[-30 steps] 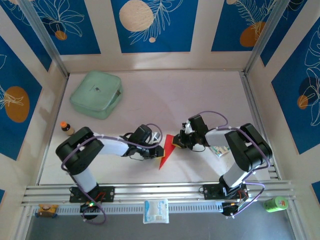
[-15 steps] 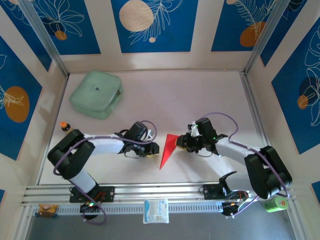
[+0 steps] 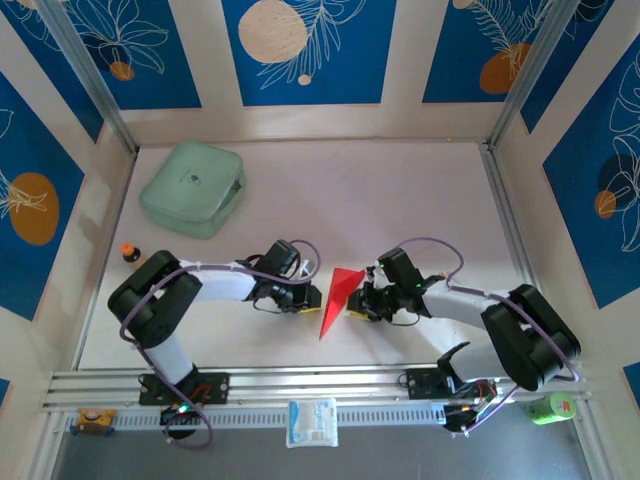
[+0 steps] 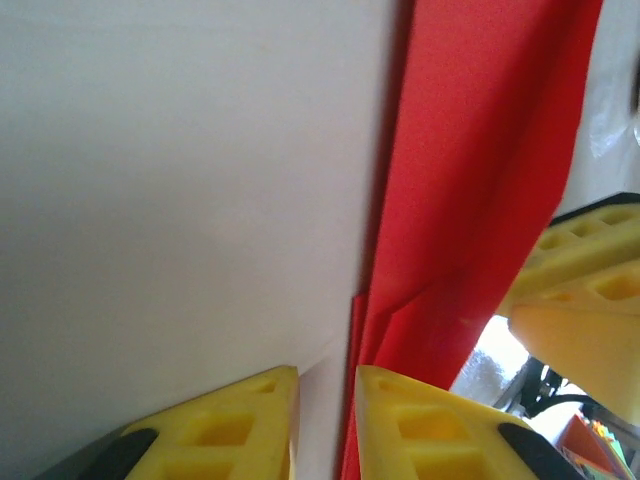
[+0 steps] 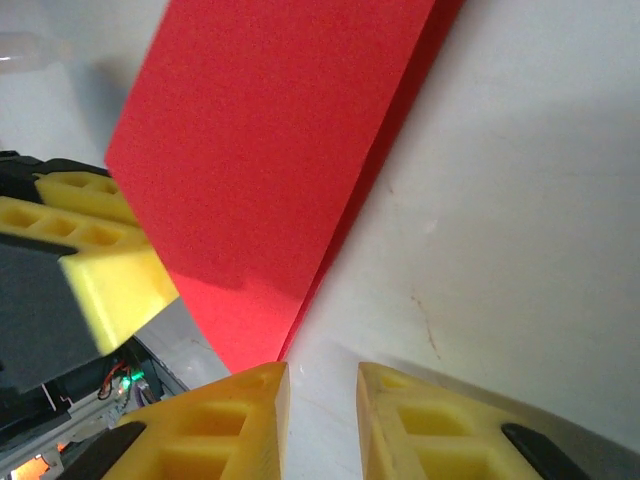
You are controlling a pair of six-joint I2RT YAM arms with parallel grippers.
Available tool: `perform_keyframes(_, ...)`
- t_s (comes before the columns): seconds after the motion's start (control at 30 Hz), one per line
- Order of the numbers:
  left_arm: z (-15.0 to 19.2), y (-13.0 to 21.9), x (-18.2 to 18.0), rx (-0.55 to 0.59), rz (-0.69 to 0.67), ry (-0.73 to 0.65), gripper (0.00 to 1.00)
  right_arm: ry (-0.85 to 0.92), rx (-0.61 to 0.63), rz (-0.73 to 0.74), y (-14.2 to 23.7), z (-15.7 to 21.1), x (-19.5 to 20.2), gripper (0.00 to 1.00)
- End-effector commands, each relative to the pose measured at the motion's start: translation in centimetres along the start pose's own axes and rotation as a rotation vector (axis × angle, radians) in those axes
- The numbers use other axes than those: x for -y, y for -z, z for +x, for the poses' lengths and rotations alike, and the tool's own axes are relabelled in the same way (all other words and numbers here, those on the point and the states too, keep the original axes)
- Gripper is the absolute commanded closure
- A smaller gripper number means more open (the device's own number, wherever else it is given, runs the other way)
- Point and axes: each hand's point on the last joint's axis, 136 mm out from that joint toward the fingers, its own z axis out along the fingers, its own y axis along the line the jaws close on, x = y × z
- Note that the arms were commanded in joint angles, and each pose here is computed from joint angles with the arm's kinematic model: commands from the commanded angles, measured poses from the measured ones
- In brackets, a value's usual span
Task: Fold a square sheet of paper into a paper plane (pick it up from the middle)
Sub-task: Turn over a paper plane at the center of the table.
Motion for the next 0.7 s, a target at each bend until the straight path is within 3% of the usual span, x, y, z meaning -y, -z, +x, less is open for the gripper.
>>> perform_keyframes(0.0,-0.2,-0.2,1.2,-0.017,0.029,-0.043,0.76,0.008,-0.021,-0.028,-0.5,-0.1,-1.2,0.76)
perform_keyframes(0.67,1.0,-2.3,1.7,-0.099,0.015,-0.057,0.76,-0.005,-0.037,0.003,-1.5,0.1,-0.5,0.79)
